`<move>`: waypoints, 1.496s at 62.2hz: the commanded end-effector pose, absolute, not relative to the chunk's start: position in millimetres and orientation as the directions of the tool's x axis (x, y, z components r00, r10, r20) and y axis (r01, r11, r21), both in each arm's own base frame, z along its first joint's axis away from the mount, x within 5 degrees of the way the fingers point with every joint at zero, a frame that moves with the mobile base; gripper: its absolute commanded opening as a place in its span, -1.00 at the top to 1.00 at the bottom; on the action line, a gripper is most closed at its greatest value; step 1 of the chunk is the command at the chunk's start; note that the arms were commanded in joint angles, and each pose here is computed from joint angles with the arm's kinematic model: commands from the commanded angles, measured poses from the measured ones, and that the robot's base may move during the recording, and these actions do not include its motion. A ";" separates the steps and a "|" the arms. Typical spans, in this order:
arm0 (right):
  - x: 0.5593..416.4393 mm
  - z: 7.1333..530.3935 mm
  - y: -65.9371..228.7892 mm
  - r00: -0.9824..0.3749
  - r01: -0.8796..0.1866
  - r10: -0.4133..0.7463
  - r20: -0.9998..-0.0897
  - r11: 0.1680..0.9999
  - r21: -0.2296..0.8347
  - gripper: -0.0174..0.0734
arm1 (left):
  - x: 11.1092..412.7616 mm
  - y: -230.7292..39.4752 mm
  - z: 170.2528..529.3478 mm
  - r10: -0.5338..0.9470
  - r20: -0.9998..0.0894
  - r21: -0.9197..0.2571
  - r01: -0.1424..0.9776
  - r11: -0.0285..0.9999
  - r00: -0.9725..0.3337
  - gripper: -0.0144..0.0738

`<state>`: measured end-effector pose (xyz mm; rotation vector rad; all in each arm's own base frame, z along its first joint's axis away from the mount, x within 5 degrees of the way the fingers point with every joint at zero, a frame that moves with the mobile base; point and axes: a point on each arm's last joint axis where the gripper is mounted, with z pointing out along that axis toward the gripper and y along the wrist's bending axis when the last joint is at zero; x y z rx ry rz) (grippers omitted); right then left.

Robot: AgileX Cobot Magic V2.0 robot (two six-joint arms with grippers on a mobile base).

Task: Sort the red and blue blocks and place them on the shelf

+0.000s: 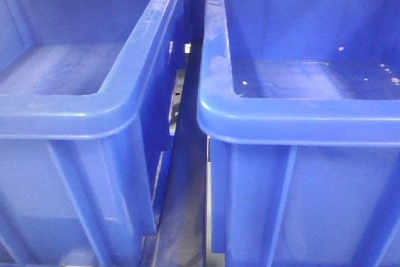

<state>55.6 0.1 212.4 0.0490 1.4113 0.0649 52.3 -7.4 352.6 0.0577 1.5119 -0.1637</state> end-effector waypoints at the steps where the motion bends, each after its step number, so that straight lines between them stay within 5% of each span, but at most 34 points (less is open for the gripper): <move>1: 50.9 227.4 -0.2 0.277 -0.024 0.077 -0.958 0.997 0.073 0.50 | 50.5 -7.2 370.3 -0.097 -0.984 -0.074 0.151 0.986 0.150 0.39; 15: 50.9 227.4 -0.2 0.277 -0.024 0.077 -0.958 0.997 0.073 0.50 | 56.5 -5.9 349.4 -0.062 -0.975 -0.038 0.114 0.993 0.215 0.39; 44: 50.9 227.4 -0.2 0.277 -0.024 0.077 -0.958 0.997 0.073 0.50 | 53.4 -4.0 215.4 -0.084 -0.987 -0.073 0.085 0.994 0.139 0.39; 93: 50.9 227.4 -0.2 0.277 -0.024 0.077 -0.958 0.997 0.073 0.50 | 55.4 -4.1 205.4 -0.082 -0.992 -0.074 0.082 0.994 0.100 0.39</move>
